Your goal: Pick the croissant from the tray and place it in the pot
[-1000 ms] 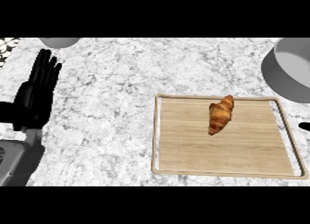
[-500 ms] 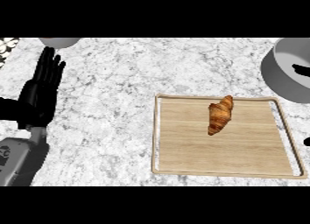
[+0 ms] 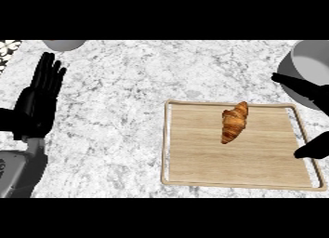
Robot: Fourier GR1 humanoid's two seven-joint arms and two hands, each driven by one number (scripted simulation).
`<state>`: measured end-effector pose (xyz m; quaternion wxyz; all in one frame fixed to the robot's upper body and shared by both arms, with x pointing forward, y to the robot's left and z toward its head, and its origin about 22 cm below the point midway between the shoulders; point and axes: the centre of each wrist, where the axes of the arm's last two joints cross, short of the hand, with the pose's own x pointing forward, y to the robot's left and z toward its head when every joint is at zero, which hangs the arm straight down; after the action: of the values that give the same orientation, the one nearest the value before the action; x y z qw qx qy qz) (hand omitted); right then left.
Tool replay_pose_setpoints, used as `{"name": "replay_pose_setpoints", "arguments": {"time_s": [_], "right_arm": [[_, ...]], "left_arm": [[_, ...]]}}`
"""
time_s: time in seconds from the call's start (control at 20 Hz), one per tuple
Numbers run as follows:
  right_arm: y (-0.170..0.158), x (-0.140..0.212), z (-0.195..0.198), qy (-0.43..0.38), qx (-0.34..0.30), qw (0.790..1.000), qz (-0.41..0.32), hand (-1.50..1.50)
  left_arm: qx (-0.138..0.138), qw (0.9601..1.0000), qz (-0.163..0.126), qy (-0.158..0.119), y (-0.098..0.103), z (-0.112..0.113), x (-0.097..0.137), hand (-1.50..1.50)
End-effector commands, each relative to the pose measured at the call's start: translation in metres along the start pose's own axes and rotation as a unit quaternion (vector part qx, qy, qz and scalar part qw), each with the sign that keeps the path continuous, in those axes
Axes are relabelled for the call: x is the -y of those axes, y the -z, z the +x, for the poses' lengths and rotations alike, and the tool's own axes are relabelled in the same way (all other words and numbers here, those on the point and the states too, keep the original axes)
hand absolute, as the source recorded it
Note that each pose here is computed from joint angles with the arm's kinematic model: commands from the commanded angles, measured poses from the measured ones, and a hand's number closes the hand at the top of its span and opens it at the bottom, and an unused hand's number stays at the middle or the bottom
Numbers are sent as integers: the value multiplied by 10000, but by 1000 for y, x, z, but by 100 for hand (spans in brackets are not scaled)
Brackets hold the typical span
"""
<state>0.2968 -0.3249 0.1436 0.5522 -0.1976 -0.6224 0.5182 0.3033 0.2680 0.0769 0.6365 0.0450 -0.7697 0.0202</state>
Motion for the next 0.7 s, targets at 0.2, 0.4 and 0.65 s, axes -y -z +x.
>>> {"name": "replay_pose_setpoints", "arguments": {"time_s": [0.2,0.4,0.65], "right_arm": [[33,-52,10,69,-335,9982,485,-150],[36,-41,2,-24,-285,9985,473,-150],[32,-75,1,-61,-8,9994,339,-150]], "left_arm": [[14,10000,-37,62,11,6,8,0],[54,9999,36,89,10,-9,8,0],[25,10000,73,21,2,-14,9,0]]}}
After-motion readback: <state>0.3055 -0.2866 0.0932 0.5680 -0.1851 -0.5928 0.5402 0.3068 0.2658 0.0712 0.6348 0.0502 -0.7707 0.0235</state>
